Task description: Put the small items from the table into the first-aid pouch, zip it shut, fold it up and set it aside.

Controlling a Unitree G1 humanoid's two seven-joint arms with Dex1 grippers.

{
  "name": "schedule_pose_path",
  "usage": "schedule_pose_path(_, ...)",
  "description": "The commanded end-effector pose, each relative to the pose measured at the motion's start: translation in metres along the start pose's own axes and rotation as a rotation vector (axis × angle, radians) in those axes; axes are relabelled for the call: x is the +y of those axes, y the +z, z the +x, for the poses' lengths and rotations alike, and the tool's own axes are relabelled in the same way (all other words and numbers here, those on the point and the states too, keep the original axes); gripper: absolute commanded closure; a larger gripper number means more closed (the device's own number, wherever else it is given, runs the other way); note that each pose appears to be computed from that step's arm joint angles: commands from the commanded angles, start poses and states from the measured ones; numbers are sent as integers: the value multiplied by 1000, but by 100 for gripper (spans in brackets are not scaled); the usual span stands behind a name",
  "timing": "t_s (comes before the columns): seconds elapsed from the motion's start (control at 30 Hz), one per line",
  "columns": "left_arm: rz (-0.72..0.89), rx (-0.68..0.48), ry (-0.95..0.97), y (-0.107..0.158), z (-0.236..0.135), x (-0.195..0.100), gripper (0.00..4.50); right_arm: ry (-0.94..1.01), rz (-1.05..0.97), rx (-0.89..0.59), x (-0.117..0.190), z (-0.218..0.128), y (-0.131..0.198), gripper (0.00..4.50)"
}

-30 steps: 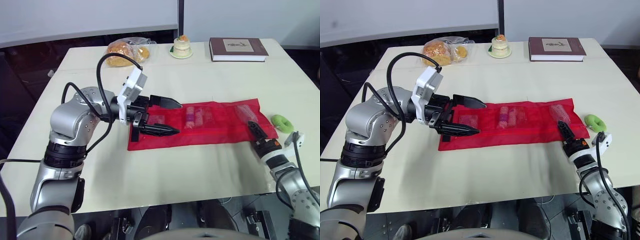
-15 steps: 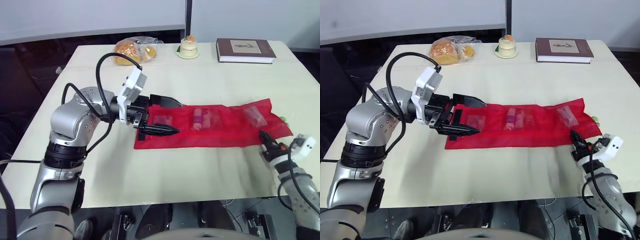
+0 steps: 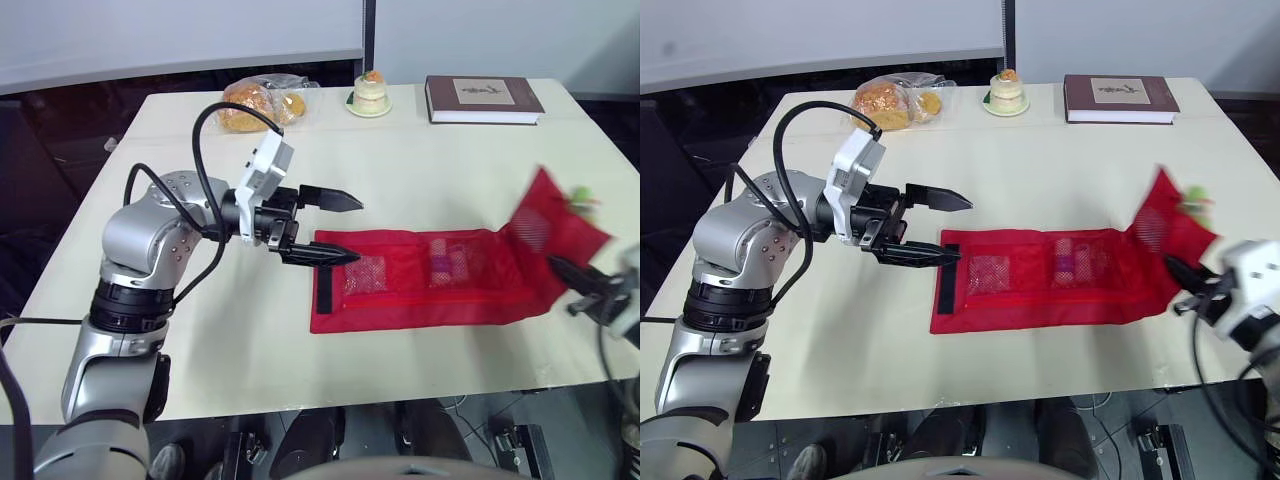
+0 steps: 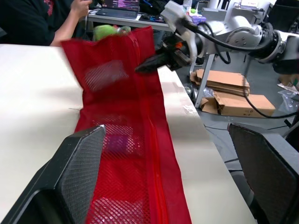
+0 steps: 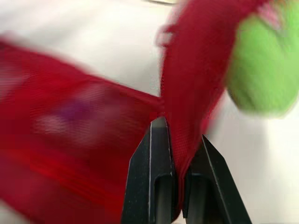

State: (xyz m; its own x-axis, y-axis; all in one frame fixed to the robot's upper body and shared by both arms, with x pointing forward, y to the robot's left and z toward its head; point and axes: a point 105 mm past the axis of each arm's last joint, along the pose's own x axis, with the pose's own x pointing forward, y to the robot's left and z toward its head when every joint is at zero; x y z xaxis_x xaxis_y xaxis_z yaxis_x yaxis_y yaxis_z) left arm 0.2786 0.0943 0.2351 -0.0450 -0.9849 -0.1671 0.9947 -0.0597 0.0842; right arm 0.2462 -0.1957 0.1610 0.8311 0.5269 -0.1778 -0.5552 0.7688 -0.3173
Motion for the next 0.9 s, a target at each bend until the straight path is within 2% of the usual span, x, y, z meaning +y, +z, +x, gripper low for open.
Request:
schedule_pose_path(0.03, 47, -2, 1, 8, 0, 0, 0, 196, -228, 83, 46, 23, -4, 448)
schedule_pose_path(0.17, 50, -5, 0, 8, 2, 0, 0, 355, -495, 193, 70, 35, -29, 448)
schedule_pose_path(0.3, 50, -4, 9, 7, 0, 0, 0, 391, -572, 241, 73, 38, -40, 448)
schedule_pose_path(0.33, 49, -3, 11, 6, 0, -1, 0, 383, -550, 233, 73, 39, -38, 399)
schedule_pose_path(0.4, 47, -5, 14, 5, 0, -1, 0, 373, -478, 205, 76, 41, -31, 361)
schedule_pose_path(0.5, 36, -4, 24, 2, -2, -3, 0, 366, -353, 151, 79, 40, -16, 231)
schedule_pose_path(0.53, 29, -2, 30, 0, -3, -3, 0, 365, -320, 139, 77, 38, -12, 170)
schedule_pose_path(0.57, 18, 4, 40, -3, -5, -2, 0, 364, -287, 125, 75, 35, -7, 144)
schedule_pose_path(0.6, 8, 10, 50, -6, -7, -2, 0, 366, -260, 114, 73, 32, -3, 87)
schedule_pose_path(0.67, -31, 10, 68, -12, -12, -2, 0, 369, -215, 92, 69, 25, 3, 8)
schedule_pose_path(0.8, -101, 18, 97, -23, -20, -4, 0, 375, -148, 39, 66, 15, 14, 2)
schedule_pose_path(0.9, -262, 46, 189, -55, -41, -3, 0, 314, -58, -84, 57, 4, 31, 2)
